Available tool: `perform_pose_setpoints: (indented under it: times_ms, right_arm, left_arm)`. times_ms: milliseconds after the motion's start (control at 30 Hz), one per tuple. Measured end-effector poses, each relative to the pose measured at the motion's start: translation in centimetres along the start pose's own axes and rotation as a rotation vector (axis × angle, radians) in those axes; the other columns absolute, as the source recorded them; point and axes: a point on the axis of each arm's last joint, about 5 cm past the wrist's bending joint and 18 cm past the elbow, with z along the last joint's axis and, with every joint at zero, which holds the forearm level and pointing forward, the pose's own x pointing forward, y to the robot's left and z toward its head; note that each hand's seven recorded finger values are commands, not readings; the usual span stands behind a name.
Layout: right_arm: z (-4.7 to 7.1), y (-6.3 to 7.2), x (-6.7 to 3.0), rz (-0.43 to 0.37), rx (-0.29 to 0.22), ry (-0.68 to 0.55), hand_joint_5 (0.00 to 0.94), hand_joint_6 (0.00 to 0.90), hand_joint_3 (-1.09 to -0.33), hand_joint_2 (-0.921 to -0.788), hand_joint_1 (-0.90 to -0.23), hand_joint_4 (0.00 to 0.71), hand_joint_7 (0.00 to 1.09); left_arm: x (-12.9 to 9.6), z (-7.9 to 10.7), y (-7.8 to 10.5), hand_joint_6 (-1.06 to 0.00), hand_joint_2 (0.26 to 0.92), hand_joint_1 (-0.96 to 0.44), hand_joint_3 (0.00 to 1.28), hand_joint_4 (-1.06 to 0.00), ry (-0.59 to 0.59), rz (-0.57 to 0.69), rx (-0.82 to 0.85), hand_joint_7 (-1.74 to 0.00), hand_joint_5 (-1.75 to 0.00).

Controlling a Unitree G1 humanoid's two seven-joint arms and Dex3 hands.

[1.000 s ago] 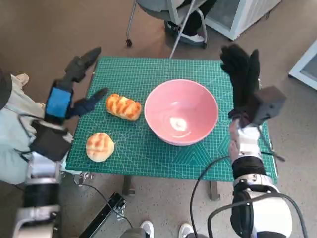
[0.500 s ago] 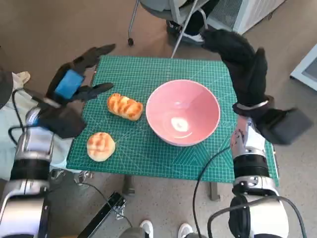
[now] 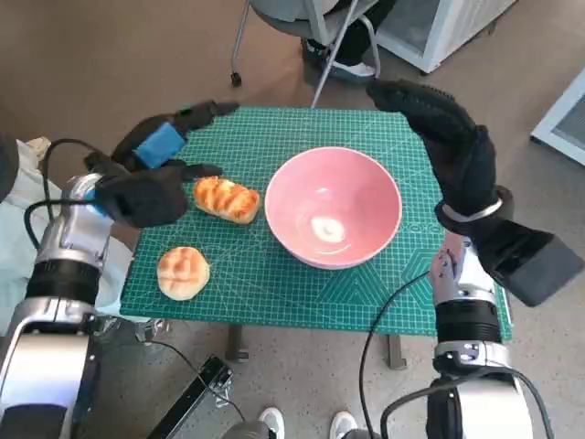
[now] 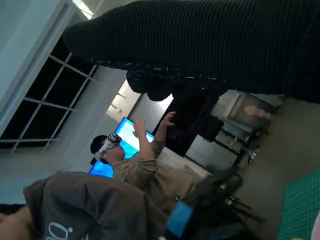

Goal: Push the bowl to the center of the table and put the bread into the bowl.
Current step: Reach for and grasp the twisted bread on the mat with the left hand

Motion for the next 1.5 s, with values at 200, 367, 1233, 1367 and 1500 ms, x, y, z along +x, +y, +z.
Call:
perform_pose_setpoints:
  times_ms: [200, 367, 1233, 1367, 1500]
  right_arm:
    - [0.3, 0.0, -0.03, 0.007, -0.023, -0.018, 0.008, -0.001, -0.717, -0.921, -0.683, 0.306, 0.83]
    - [0.4, 0.1, -0.22, 0.006, -0.042, -0.028, 0.005, -0.001, -0.727, -0.921, -0.690, 0.301, 0.84]
    - [0.6, 0.1, -0.33, 0.011, -0.077, -0.033, 0.000, -0.001, -0.757, -0.921, -0.687, 0.291, 0.82]
    - [0.6, 0.2, -0.52, 0.008, -0.075, -0.028, 0.000, -0.001, -0.758, -0.921, -0.687, 0.291, 0.82]
    - [0.5, 0.2, -0.76, 0.006, -0.072, -0.022, 0.000, -0.001, -0.759, -0.921, -0.684, 0.291, 0.82]
  left_arm:
    - [0.5, -0.1, -0.4, -0.42, 0.830, -0.19, 0.00, -0.33, 0.089, -0.104, 0.089, -0.10, 0.00]
    - [1.1, 0.2, -0.9, -0.43, 0.828, -0.19, 0.00, -0.32, 0.154, -0.186, 0.177, -0.09, 0.00]
    - [3.4, 2.0, -4.4, -0.44, 0.826, -0.16, 0.00, -0.29, 0.284, -0.344, 0.310, -0.04, -0.01]
    - [3.5, 2.1, -5.1, -0.50, 0.866, -0.14, 0.02, -0.33, 0.273, -0.323, 0.348, -0.07, -0.02]
    - [3.5, 2.2, -5.9, -0.57, 0.903, -0.12, 0.04, -0.39, 0.256, -0.307, 0.374, -0.10, -0.04]
